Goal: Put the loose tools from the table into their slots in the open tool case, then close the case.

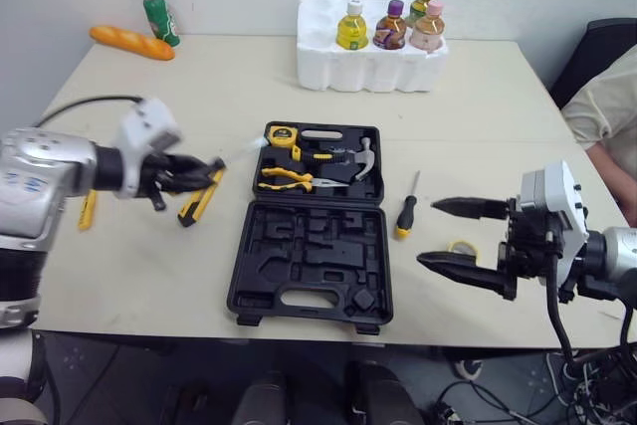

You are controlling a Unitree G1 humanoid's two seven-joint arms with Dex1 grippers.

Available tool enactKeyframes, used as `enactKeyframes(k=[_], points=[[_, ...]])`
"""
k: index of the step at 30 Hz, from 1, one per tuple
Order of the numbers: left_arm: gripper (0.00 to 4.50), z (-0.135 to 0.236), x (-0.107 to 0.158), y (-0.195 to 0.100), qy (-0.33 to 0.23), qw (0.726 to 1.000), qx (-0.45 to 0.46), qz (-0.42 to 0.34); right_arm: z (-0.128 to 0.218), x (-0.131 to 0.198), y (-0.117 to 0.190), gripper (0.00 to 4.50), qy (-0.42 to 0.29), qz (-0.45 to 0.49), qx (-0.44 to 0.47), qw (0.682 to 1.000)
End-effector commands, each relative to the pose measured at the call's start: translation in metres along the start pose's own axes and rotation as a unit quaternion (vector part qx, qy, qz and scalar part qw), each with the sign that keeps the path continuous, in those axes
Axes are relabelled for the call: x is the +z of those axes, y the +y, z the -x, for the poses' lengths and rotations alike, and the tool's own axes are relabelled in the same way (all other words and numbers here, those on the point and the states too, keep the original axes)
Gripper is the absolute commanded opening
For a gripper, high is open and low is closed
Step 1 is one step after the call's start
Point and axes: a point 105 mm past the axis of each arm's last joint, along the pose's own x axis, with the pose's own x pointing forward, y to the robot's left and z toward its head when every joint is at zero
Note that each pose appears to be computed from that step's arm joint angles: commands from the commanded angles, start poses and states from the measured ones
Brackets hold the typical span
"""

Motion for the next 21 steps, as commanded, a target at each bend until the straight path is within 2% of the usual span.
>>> enactKeyframes(k=[1,9,21], points=[[1.09,-0.013,0.025,-0.017,0.006,0.996,-0.057,-0.069,0.007,0.006,-0.002,4.50,-0.008,0.022,-0.020,1.000],[1.09,-0.053,0.033,-0.018,0.082,0.978,-0.100,-0.162,0.002,-0.006,0.009,4.50,-0.002,0.012,-0.034,0.999],[1.09,-0.086,0.039,-0.011,0.096,0.958,-0.134,-0.234,0.001,-0.017,0.016,4.50,0.003,-0.003,-0.055,0.998]])
